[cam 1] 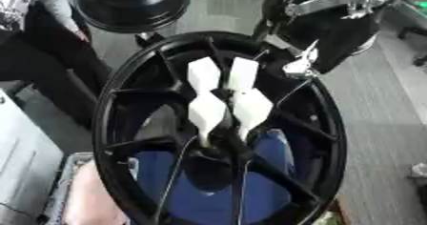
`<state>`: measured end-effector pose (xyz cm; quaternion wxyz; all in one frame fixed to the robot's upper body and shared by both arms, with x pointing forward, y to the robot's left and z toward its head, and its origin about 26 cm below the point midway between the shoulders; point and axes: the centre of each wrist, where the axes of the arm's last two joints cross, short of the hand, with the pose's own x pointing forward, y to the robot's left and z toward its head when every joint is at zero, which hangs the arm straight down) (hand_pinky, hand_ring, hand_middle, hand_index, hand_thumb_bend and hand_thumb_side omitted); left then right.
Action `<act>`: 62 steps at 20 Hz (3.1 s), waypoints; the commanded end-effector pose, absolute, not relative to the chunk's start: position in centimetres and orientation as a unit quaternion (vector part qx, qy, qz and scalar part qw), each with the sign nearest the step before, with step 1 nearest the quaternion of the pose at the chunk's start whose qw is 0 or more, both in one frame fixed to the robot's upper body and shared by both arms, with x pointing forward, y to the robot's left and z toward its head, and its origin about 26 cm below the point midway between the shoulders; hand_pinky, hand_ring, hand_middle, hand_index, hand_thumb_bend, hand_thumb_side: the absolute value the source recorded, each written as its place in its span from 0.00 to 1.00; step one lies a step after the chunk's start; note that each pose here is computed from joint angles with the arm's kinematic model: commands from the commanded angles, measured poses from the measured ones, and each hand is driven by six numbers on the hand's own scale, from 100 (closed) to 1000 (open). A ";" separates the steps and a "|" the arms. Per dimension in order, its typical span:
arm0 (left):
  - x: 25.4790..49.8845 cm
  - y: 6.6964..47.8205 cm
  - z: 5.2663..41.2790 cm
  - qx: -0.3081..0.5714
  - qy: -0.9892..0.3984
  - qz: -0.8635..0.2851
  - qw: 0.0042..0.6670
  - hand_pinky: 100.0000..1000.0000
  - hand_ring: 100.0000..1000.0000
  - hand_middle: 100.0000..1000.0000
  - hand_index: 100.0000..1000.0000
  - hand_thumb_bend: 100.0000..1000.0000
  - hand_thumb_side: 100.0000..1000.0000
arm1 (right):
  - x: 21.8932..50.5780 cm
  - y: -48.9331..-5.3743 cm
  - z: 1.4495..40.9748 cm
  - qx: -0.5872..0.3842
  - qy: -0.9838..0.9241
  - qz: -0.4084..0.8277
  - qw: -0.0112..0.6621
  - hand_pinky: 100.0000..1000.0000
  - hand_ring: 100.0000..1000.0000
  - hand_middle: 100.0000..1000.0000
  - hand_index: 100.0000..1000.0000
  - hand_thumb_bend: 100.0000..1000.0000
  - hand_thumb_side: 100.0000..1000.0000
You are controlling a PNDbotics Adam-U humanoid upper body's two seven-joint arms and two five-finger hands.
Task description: Pull the pin out of the wheel hub.
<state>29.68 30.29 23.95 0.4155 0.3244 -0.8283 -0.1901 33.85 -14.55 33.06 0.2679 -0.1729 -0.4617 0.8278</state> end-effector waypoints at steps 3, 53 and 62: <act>29.4 30.5 25.1 0.335 -0.830 -0.203 0.397 0.74 0.84 0.72 0.75 0.44 0.70 | 32.1 -14.8 34.0 -0.175 -0.466 0.828 0.260 0.89 0.89 0.84 0.91 0.14 0.59; 29.4 30.0 24.2 0.314 -0.826 -0.208 0.420 0.74 0.85 0.71 0.74 0.41 0.71 | 34.8 -14.6 29.1 -0.117 -0.437 0.841 0.295 0.90 0.88 0.84 0.90 0.32 0.33; 29.3 30.2 24.1 0.318 -0.822 -0.210 0.423 0.74 0.85 0.71 0.74 0.40 0.71 | 33.4 -14.8 30.8 -0.138 -0.455 0.837 0.272 0.88 0.85 0.76 0.88 0.33 0.27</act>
